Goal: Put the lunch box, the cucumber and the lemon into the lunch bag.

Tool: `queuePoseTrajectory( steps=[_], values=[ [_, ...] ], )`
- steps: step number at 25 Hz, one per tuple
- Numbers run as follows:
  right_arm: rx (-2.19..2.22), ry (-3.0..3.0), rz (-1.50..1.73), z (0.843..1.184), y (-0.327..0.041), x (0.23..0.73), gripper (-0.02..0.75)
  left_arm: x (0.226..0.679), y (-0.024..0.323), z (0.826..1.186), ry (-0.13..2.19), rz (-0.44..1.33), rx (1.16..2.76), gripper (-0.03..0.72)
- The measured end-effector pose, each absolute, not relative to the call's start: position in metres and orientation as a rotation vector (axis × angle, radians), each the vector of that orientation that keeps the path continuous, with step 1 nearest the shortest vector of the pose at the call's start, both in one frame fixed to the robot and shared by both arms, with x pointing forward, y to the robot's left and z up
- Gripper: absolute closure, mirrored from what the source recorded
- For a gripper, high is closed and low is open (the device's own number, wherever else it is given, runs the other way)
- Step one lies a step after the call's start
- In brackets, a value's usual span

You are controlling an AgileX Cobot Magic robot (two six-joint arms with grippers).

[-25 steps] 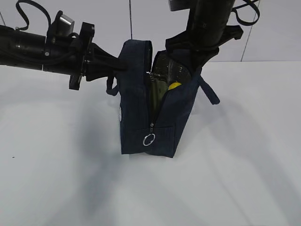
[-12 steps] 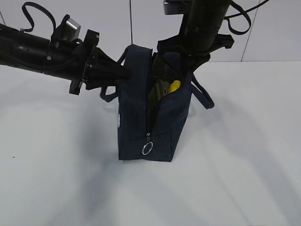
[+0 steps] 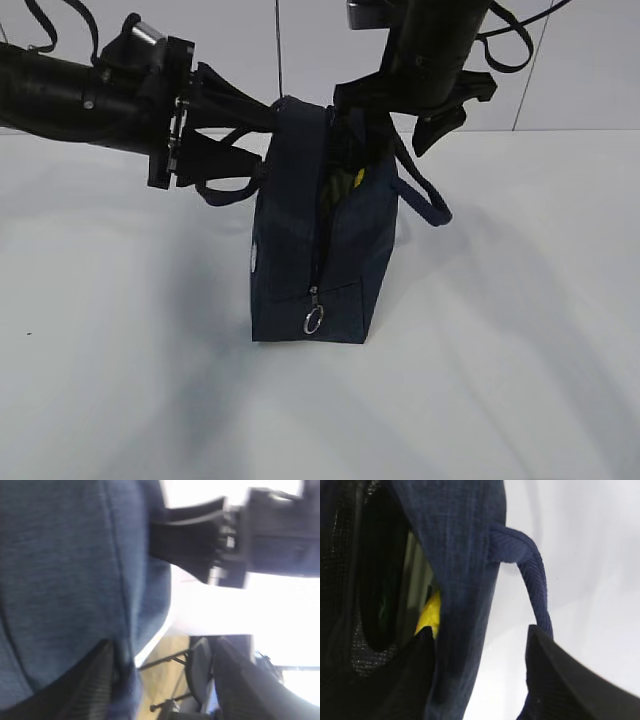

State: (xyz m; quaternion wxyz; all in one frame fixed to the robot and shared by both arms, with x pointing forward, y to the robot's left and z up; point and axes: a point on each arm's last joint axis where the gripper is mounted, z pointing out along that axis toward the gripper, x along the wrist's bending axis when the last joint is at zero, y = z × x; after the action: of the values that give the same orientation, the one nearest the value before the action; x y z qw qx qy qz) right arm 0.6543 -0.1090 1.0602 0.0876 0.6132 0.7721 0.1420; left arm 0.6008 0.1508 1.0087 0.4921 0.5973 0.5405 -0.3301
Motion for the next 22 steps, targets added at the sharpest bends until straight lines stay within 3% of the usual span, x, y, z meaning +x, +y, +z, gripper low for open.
queuePoseTrajectory(
  steps=[7, 14, 22],
  values=[
    [1.834, 2.309, 0.6, 1.084, -0.1, 0.655, 0.297, 0.612, 0.182, 1.015, 1.368, -0.764, 1.425, 0.237],
    [1.8, 2.376, 0.779, 1.103, -0.09, 0.652, 0.298, 0.607, 0.203, 1.038, 1.372, -0.677, 1.461, 0.326],
    [1.758, 2.478, 0.939, 1.116, -0.081, 0.643, 0.298, 0.583, 0.218, 1.065, 1.43, -0.494, 1.761, 0.447]
  ],
)
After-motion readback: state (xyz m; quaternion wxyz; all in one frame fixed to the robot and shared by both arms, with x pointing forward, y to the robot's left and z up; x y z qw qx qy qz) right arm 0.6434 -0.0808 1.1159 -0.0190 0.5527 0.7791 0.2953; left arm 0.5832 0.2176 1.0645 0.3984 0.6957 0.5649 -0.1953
